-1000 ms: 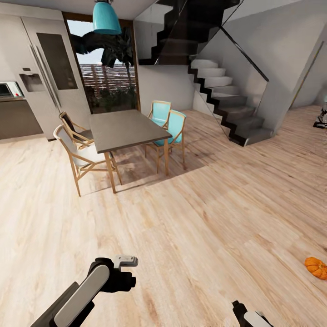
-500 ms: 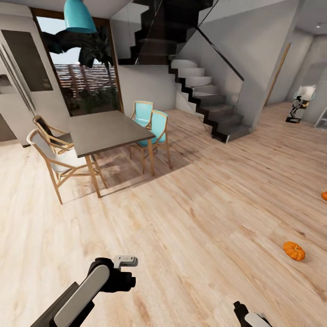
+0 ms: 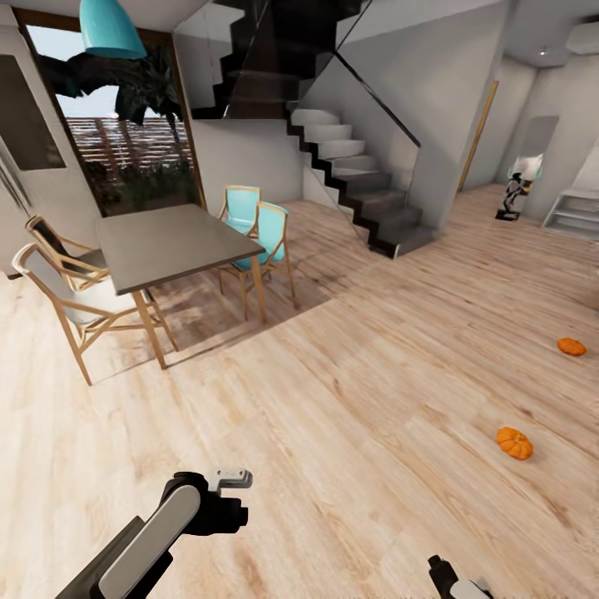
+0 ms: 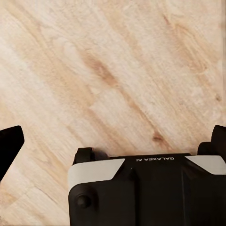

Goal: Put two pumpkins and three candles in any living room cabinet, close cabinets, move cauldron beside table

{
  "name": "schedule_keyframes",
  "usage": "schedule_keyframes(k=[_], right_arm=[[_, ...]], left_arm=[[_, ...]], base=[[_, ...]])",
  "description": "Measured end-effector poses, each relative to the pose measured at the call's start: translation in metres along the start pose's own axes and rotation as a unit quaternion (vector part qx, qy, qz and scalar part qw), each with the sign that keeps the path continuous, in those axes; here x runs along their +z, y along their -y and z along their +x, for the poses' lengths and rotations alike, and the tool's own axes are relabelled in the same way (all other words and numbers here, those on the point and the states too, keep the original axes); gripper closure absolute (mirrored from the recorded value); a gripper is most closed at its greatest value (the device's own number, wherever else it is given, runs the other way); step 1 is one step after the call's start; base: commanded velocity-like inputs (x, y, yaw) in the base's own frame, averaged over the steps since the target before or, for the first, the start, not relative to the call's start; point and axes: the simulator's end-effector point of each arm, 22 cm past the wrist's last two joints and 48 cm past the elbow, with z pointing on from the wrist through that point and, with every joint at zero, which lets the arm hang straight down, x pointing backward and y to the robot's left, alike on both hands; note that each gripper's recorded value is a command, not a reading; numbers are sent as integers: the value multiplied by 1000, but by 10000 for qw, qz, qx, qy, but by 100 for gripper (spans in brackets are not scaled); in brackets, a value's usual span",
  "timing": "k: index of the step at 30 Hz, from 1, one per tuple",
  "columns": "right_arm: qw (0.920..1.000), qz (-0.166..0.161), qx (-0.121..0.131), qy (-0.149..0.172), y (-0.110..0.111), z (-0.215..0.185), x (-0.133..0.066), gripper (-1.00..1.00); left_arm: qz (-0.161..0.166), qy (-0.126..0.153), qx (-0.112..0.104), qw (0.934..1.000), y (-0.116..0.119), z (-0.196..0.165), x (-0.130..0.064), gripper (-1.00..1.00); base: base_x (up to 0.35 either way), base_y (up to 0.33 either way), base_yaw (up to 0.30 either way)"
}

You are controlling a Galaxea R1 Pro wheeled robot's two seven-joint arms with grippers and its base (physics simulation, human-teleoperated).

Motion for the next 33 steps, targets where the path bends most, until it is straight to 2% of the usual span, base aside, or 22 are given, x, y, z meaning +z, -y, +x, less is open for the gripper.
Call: schedule_keyframes(k=[5, 11, 22, 33], right_arm=[[10000, -27, -18, 84, -2, -2, -1, -100], [9999, -2, 65, 94, -1, -5, -1, -100], [9999, -1, 75, 95, 0, -7, -1, -100], [9999, -7, 74, 88, -1, -5, -1, -100]], left_arm=[[1, 15, 0, 10000, 0, -1, -1, -100], [2, 17, -1, 10000, 0, -1, -1, -100], [2, 15, 9, 10000, 1, 0, -1, -100], [2, 17, 14, 10000, 1, 0, -2, -100]], base=[[0, 0, -121], [0, 0, -9], [7, 0, 0], [280, -1, 0]])
